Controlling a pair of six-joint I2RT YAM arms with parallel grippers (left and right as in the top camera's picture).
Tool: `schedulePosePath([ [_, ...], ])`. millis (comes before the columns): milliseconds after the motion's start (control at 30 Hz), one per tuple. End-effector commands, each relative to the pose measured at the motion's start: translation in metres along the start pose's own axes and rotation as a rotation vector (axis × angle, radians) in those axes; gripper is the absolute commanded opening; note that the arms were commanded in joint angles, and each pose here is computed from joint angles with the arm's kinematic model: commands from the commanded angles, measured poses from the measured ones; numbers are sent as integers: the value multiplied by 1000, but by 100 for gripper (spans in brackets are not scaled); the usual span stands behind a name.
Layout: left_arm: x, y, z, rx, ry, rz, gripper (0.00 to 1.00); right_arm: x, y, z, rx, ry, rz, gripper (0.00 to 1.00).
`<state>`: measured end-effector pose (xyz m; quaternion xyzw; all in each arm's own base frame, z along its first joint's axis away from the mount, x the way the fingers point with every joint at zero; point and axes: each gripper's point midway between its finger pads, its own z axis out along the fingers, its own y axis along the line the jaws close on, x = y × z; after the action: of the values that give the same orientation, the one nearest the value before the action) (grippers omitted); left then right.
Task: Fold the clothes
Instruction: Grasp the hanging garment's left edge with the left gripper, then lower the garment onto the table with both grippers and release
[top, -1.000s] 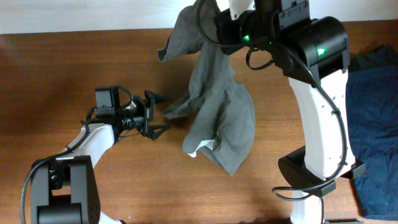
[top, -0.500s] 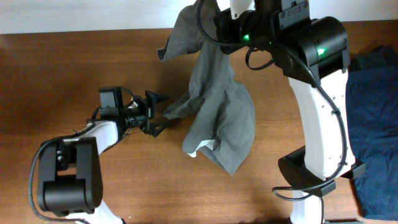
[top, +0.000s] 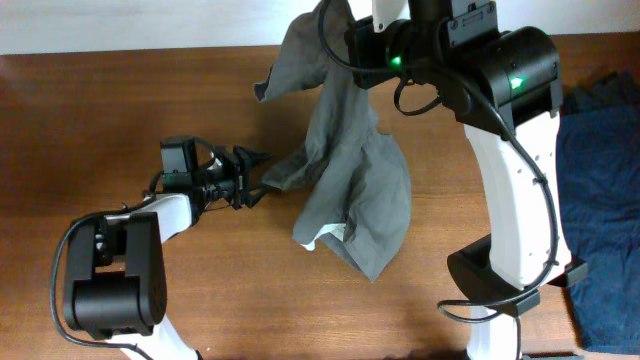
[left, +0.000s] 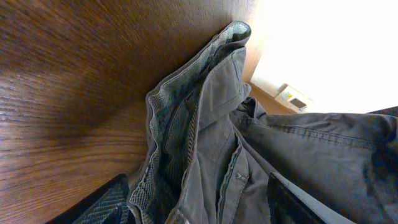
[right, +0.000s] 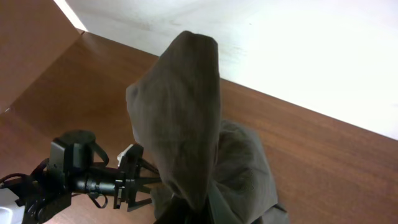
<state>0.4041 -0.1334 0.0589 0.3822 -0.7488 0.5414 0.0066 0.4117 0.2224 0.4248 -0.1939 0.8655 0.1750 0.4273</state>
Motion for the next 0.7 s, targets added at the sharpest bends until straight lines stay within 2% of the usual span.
schedulePosePath([
  [0, 6, 0, 7, -7, 25, 6, 70, -6, 4, -17, -14, -35, 10, 6],
  [67, 12, 1, 12, -15, 41, 13, 72, -6, 4, -17, -14, -32, 10, 7],
  [100, 19, 2, 16, -21, 60, 18, 77, -5, 4, -17, -14, -31, 10, 7],
  [233, 29, 9, 21, -50, 92, -8, 76, -5, 4, -17, -14, -28, 10, 7],
  [300, 28, 11, 21, -58, 88, -17, 73, -5, 4, -17, -14, -28, 10, 7],
  [367, 26, 12, 22, -60, 73, -14, 66, -4, 4, -17, -14, -27, 10, 7],
  [433, 23, 12, 22, -63, 59, -13, 55, -4, 4, -16, -14, -26, 11, 7],
  [567, 13, 4, 20, -36, 19, 38, 24, 0, 4, -10, -17, -3, 13, 7],
  [667, -2, -9, 12, 15, -31, 101, 15, 7, 4, 1, -25, 32, 44, 7],
])
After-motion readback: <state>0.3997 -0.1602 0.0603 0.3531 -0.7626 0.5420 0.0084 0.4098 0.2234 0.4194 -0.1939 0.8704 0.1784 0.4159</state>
